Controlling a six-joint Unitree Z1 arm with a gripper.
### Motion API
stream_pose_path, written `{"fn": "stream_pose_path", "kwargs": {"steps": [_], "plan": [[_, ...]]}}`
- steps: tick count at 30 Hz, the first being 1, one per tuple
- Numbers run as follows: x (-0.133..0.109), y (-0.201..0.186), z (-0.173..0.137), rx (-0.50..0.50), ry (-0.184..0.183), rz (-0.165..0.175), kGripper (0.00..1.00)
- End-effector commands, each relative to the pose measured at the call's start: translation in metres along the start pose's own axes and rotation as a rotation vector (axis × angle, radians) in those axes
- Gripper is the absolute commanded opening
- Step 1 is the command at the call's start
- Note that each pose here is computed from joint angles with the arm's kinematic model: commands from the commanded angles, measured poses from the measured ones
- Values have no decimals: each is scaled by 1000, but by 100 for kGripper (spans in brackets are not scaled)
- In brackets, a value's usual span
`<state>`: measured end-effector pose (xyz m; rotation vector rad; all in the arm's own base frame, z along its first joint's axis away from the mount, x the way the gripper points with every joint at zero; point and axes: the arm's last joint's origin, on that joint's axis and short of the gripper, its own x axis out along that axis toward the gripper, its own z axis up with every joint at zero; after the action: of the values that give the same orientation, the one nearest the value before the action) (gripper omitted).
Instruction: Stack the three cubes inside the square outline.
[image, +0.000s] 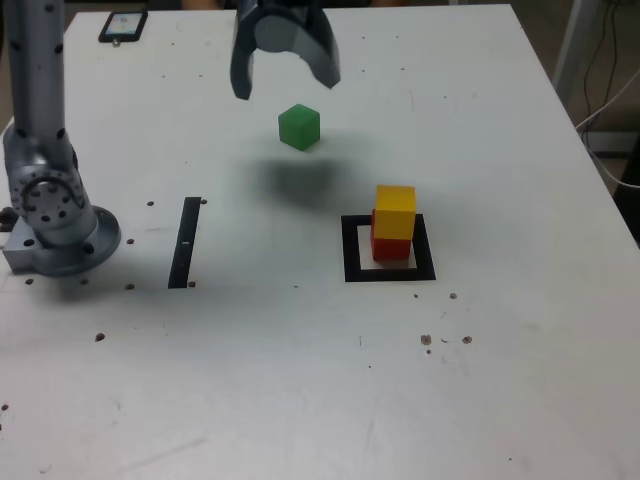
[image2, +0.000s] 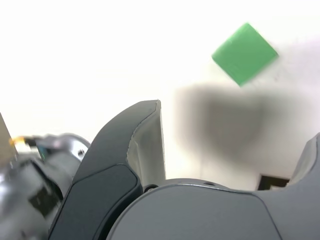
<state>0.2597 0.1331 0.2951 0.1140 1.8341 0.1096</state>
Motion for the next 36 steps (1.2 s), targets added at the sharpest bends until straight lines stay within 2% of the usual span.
{"fn": "stream_pose_path", "kwargs": {"steps": [1,3,12,18,25,30,36], "plan": [[3,6,-6,20,-21,6,99],[13,14,-9,49,-25,3,99],[55,33,6,164,10,-17,98],[65,34,17,190,28,-10,95],[82,35,31,207,53,-31,93],[86,35,35,207,43,-29,91],[89,35,39,206,36,-34,83]]}}
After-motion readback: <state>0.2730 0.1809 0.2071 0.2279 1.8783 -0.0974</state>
